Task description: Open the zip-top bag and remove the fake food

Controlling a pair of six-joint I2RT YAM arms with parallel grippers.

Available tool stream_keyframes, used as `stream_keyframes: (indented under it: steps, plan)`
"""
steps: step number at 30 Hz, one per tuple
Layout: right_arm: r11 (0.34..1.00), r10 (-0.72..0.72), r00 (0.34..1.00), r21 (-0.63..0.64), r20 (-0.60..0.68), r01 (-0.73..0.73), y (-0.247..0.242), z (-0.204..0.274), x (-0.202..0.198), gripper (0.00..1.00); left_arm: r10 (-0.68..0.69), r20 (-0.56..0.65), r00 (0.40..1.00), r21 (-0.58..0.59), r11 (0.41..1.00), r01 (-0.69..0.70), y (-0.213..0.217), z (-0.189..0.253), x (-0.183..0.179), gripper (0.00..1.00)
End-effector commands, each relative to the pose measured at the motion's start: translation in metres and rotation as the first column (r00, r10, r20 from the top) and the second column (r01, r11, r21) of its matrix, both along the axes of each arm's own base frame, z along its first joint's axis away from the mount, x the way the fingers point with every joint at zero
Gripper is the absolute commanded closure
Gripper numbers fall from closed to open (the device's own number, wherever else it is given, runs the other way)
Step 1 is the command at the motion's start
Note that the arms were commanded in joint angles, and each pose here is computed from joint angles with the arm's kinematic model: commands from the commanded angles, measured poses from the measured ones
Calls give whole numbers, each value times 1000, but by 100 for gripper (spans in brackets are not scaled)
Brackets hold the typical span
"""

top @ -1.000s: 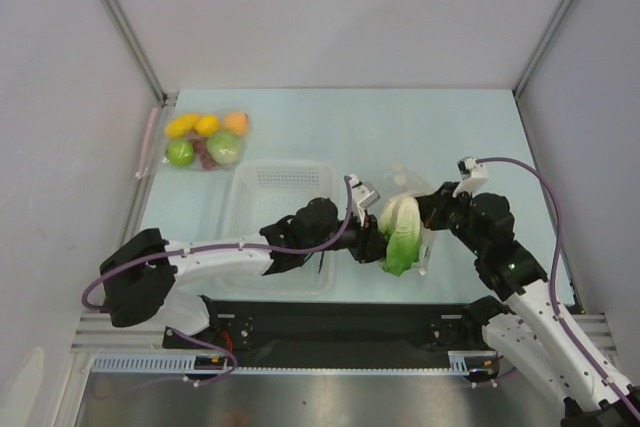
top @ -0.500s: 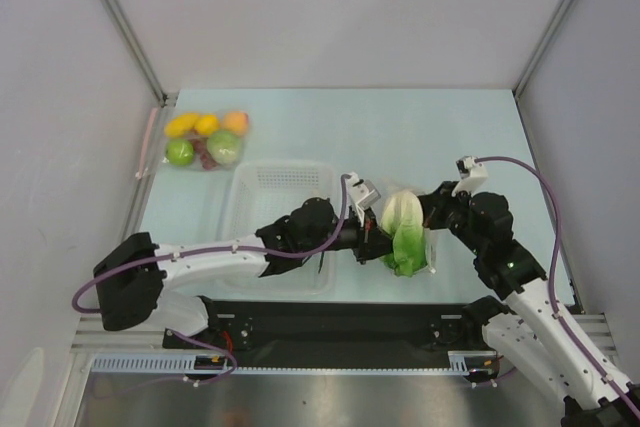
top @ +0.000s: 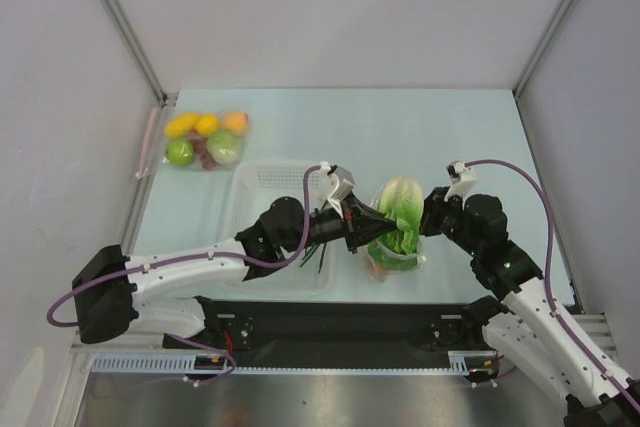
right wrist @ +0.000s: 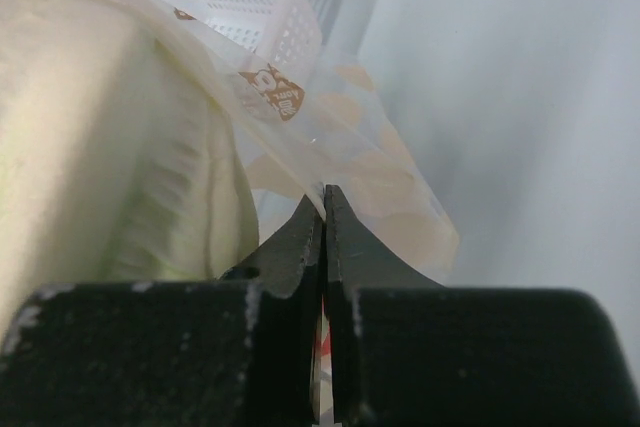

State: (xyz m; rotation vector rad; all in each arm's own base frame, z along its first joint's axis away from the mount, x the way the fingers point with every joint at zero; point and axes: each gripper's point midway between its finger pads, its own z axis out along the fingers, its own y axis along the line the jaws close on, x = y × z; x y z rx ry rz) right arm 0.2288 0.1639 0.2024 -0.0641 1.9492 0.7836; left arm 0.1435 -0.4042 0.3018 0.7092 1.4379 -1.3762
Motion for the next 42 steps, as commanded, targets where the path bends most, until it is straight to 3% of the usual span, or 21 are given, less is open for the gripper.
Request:
stream_keyframes:
  steps: [1, 8, 20, 32, 35, 37, 42]
  plan:
    - [997, 7, 989, -70, -148, -18, -4, -46, -14, 100, 111, 225, 968, -373, 928, -20, 34, 125, -3, 100]
    - [997, 20, 988, -66, -152, -30, -3, -45, -18, 100, 201, 241, 949, -414, 906, -87, 44, 141, 7, 100]
    - [994, 112, 990, 31, -90, -110, 16, 10, -42, 100, 213, 178, 961, -127, 973, -193, -18, 66, 53, 100]
    - [994, 97, 989, -27, -115, -101, 6, 9, -55, 100, 374, 157, 914, 10, 925, -380, -12, 30, 90, 100]
    - [996, 57, 993, -61, -101, -63, -3, 10, -52, 88, 370, 153, 916, 43, 924, -381, -12, 17, 90, 100]
    - [996, 25, 997, -79, -76, -31, -10, 21, -48, 72, 371, 146, 917, 62, 922, -382, -11, 9, 90, 100]
    - [992, -4, 1000, -126, -24, 1, -19, 40, -43, 74, 389, 117, 914, 100, 911, -401, -6, -13, 92, 100]
